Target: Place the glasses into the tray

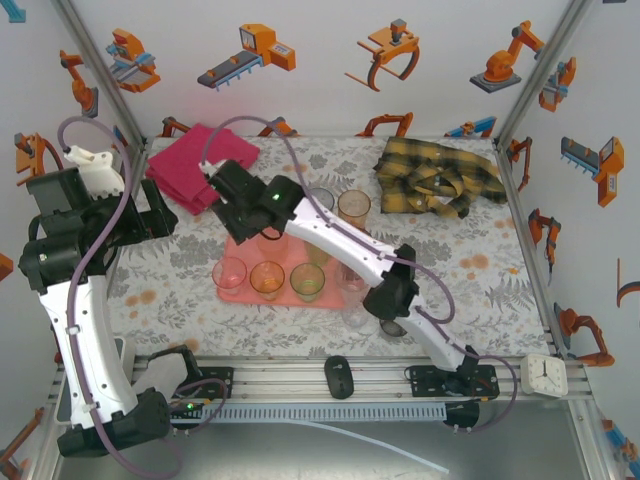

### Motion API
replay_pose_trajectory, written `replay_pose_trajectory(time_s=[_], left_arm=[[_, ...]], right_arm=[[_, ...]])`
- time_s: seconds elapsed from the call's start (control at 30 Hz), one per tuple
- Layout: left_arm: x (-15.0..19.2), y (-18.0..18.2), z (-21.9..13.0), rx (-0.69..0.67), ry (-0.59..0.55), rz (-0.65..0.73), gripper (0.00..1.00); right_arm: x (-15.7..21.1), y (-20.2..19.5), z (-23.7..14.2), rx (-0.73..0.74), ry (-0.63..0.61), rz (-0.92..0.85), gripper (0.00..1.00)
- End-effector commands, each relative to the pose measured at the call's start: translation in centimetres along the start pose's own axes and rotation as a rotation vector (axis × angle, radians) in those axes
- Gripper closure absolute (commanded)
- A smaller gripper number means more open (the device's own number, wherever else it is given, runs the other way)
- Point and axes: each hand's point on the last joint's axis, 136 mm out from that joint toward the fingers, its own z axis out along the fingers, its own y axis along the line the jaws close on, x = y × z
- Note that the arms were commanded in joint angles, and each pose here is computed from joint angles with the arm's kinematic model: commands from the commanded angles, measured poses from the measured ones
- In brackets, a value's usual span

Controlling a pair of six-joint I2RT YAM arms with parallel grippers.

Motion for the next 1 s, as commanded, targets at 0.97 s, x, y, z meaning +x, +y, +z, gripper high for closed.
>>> replay_pose_trajectory(time_s=[0.97], left_arm=[[5.3, -29.5, 0.4, 0.832, 0.295, 0.78, 0.03]], right_arm=[[22.6, -23.4, -38.6, 0.597, -0.155, 0.797, 0.64]])
